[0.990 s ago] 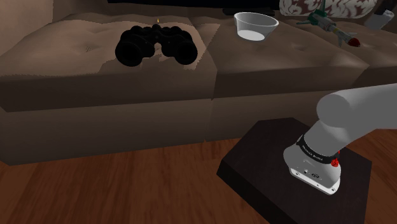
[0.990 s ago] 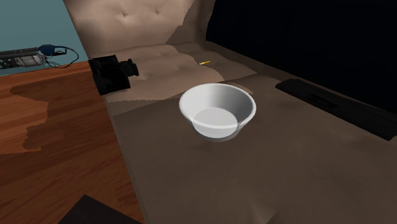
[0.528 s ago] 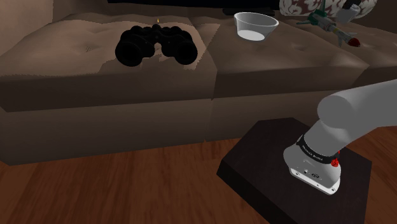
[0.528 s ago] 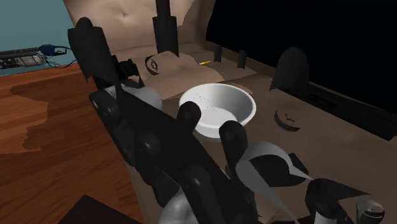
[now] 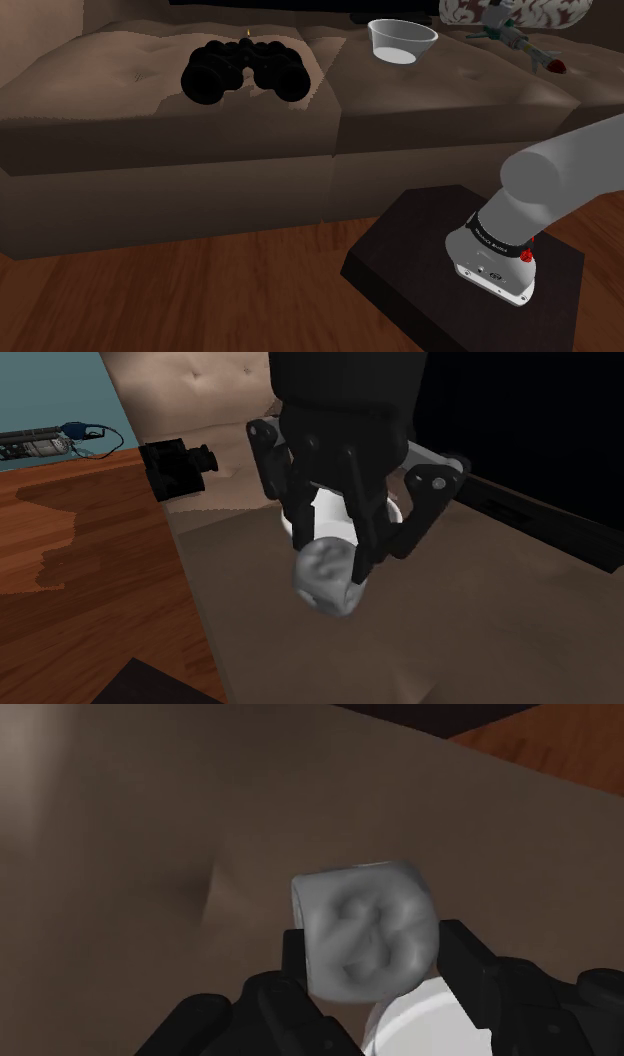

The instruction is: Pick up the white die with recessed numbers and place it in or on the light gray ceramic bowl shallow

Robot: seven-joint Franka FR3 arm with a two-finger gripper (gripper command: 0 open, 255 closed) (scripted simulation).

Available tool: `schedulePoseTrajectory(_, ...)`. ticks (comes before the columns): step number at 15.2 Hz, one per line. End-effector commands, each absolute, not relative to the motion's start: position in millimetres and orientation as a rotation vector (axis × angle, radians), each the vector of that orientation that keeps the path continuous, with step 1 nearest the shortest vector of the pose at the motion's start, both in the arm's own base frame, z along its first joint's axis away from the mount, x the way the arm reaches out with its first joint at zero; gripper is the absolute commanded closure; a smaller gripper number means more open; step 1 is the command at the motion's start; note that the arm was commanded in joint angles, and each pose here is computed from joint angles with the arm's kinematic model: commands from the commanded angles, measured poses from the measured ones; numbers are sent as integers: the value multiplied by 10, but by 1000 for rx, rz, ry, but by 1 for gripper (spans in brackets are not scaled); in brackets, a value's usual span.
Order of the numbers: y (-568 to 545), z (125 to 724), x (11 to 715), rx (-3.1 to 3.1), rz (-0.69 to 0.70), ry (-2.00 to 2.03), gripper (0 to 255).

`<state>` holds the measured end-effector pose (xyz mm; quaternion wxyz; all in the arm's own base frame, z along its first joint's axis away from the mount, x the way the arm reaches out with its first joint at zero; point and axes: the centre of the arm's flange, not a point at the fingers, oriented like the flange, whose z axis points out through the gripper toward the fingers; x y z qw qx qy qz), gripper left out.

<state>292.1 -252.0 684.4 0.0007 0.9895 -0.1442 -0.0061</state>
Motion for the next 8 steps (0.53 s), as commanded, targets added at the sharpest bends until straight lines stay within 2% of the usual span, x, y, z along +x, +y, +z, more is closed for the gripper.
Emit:
schedulePoseTrajectory(1, -2452, 6873, 3207, 3108, -18, -453, 255)
schedulePoseTrajectory(8, -2271, 6888, 4113, 3108, -18, -453, 255)
